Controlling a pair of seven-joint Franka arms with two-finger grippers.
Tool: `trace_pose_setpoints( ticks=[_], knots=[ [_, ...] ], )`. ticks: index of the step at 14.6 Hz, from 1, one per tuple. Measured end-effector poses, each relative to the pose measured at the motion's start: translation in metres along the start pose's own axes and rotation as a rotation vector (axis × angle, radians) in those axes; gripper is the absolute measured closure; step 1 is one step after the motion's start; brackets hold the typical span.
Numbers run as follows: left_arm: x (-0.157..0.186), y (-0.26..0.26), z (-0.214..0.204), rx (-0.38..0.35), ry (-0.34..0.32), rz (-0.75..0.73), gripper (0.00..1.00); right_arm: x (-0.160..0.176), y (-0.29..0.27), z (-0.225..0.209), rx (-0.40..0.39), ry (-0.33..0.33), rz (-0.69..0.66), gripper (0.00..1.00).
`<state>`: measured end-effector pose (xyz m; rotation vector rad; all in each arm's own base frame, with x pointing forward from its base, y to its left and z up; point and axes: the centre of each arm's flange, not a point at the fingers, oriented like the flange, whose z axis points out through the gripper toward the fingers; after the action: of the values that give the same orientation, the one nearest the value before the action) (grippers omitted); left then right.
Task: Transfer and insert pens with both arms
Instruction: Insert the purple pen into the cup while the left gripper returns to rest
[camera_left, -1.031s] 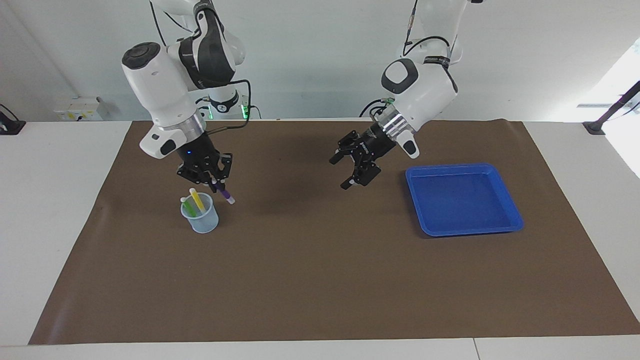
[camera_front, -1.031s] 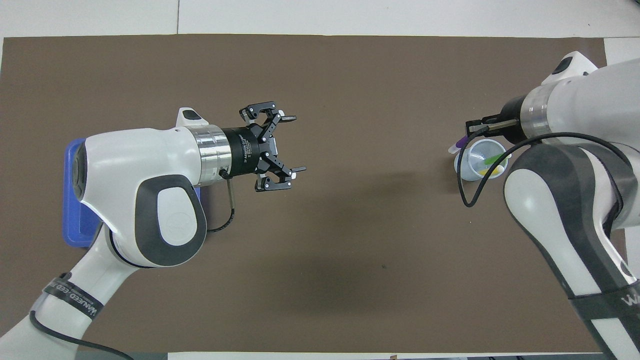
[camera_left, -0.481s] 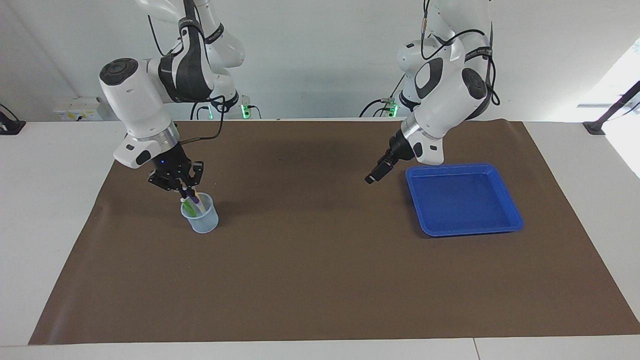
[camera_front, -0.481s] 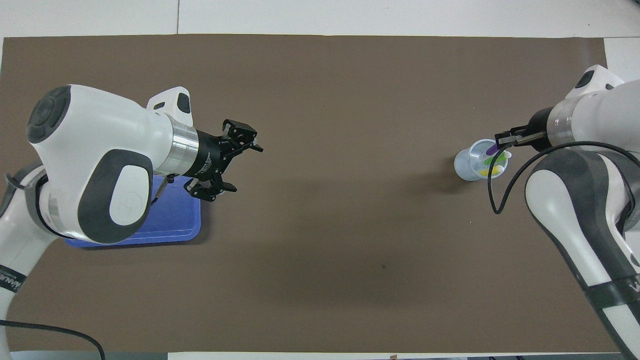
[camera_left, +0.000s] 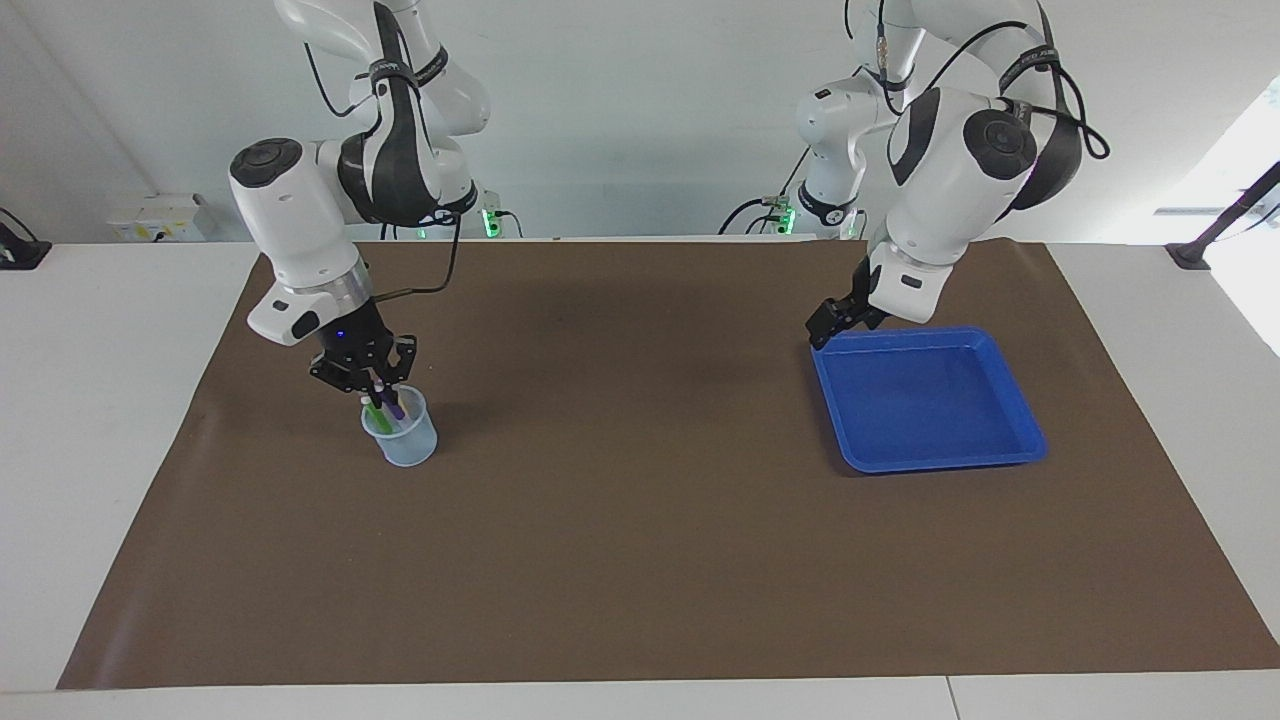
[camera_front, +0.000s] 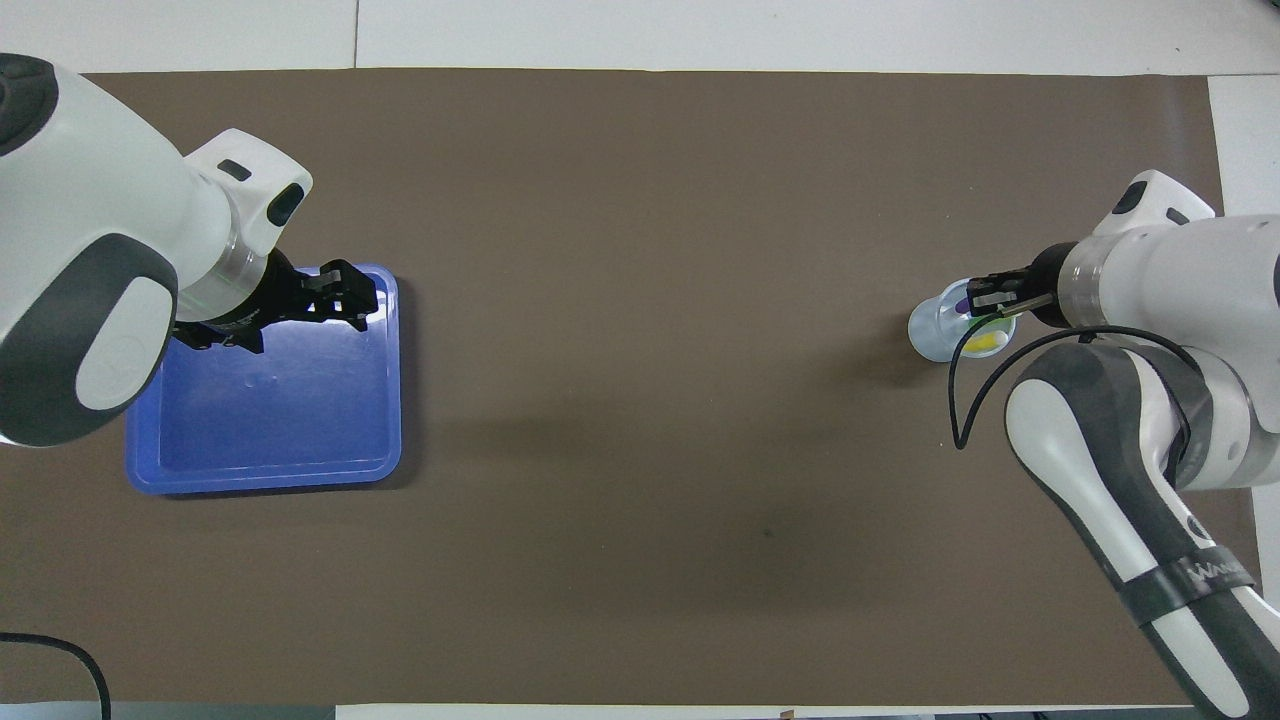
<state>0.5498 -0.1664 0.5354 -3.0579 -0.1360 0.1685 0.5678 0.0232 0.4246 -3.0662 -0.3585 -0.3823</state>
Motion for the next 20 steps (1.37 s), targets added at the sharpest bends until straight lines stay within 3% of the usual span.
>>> trace_pose_setpoints(
  ticks=[2,4,7,13,15,20],
  knots=[
    [-0.001,-0.020,-0.024,0.083,-0.007,0.142,0.00,-0.007,0.000,0.011,-0.005,0.013,-0.001,0.82],
    [-0.001,-0.046,-0.046,0.109,-0.030,0.244,0.00,-0.012,-0.001,0.017,-0.006,0.014,0.000,0.82],
    [-0.007,-0.062,-0.062,0.114,-0.063,0.298,0.00,-0.016,0.000,0.026,-0.013,0.036,0.002,0.82],
    [-0.022,-0.063,-0.085,0.076,-0.026,0.282,0.00,-0.018,0.000,0.034,-0.012,0.035,0.003,0.81],
    [-0.019,-0.068,-0.087,0.066,-0.005,0.266,0.00,-0.018,0.000,0.034,-0.012,0.036,0.003,0.67],
    [-0.004,-0.073,-0.099,0.032,0.122,0.204,0.00,-0.012,0.001,0.027,-0.016,0.055,0.002,0.12]
  ],
)
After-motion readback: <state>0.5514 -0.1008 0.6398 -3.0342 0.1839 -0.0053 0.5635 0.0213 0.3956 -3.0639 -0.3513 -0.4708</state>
